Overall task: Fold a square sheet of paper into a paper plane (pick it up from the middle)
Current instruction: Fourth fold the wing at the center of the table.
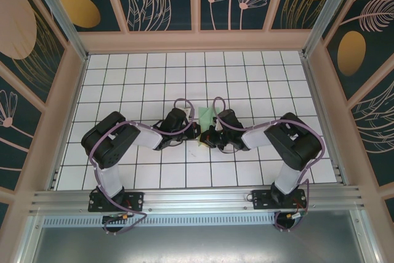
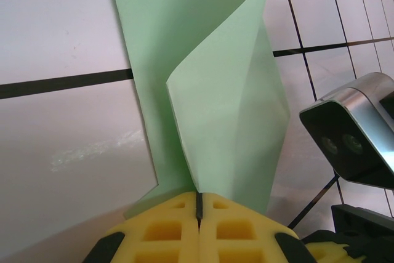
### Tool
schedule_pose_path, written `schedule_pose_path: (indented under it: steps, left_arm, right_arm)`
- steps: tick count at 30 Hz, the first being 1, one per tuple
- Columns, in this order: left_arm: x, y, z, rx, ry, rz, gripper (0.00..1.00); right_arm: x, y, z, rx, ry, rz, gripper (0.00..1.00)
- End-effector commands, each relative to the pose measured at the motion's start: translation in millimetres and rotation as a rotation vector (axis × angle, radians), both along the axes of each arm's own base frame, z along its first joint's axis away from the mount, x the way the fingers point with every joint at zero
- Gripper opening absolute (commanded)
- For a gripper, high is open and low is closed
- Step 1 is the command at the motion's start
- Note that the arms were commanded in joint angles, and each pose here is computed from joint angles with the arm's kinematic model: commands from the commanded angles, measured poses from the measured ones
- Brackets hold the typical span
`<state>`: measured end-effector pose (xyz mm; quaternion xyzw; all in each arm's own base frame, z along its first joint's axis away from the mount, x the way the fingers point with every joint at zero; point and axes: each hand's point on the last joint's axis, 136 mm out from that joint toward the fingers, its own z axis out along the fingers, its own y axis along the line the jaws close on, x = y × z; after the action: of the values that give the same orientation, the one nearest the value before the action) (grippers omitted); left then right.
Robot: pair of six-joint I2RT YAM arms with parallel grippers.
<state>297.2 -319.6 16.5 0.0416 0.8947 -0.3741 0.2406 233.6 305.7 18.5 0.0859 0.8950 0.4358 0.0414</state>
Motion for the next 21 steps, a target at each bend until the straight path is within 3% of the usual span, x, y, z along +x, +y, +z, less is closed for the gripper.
schedule_pose_path:
  steps: [1,5,11,21]
  left_arm:
    - [-8,33,-50,0.172,0.091,0.064,0.00]
    - [-7,33,-50,0.177,0.088,0.066,0.00]
    - [-7,34,-51,0.186,0.087,0.064,0.00]
    - [-6,32,-54,0.197,0.101,0.058,0.00]
  right_arm:
    - [6,-9,12,-0.035,-0.039,-0.012,0.05]
    - [26,-32,38,-0.033,-0.117,-0.071,0.06]
    - [62,-44,45,-0.006,-0.152,-0.112,0.06]
    - [86,-34,14,-0.066,-0.107,-0.074,0.05]
